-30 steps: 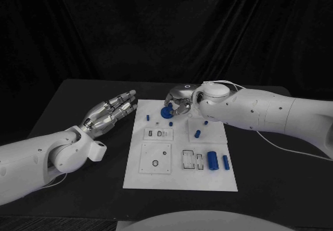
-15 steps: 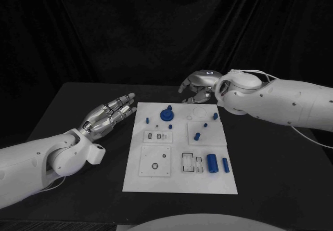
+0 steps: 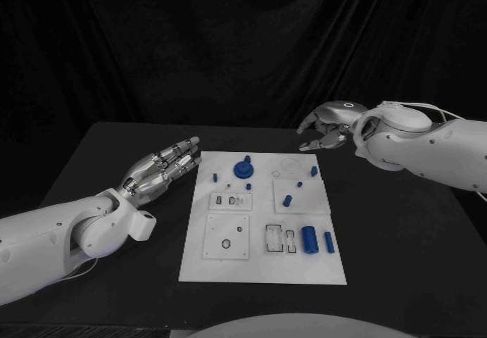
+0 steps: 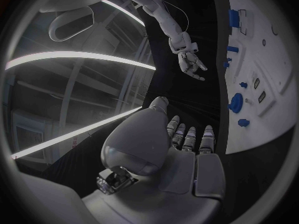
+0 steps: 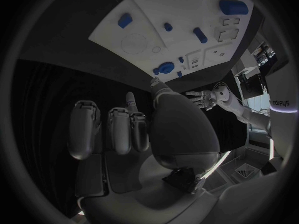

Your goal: Assemble the parts on the task board

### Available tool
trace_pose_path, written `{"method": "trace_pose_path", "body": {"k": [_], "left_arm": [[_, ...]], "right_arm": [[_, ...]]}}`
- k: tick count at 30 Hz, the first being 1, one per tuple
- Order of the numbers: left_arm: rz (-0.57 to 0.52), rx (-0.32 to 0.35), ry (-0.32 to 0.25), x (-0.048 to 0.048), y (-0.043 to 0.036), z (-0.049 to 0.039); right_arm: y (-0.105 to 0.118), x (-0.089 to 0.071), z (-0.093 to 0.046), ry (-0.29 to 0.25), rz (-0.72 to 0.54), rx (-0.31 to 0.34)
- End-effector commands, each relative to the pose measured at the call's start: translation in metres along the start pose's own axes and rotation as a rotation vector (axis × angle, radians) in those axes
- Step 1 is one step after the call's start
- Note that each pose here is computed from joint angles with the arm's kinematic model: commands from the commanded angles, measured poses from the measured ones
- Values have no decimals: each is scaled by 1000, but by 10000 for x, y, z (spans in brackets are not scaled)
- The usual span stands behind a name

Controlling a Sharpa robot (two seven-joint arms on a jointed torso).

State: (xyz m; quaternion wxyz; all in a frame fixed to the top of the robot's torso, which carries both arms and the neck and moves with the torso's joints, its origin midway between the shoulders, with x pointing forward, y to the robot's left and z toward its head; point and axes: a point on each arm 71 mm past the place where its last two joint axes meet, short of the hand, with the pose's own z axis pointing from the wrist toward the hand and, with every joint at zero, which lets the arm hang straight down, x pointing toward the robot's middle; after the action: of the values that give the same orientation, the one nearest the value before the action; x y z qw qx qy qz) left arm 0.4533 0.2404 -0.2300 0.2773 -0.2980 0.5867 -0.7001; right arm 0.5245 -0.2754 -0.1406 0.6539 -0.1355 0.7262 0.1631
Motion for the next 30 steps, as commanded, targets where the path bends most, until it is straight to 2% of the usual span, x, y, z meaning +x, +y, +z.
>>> {"method": "trace_pose_path", "body": {"k": [1, 15, 30], "left_arm": [[-8, 10, 11, 12, -12, 11], [-11, 10, 16, 24, -7, 22], [-10, 9, 13, 14, -14, -1]], "right_arm": [[-74, 46, -53, 11, -49, 35], [-236, 300, -268, 48, -56, 78], [-326, 449, -312, 35, -51, 98]]}}
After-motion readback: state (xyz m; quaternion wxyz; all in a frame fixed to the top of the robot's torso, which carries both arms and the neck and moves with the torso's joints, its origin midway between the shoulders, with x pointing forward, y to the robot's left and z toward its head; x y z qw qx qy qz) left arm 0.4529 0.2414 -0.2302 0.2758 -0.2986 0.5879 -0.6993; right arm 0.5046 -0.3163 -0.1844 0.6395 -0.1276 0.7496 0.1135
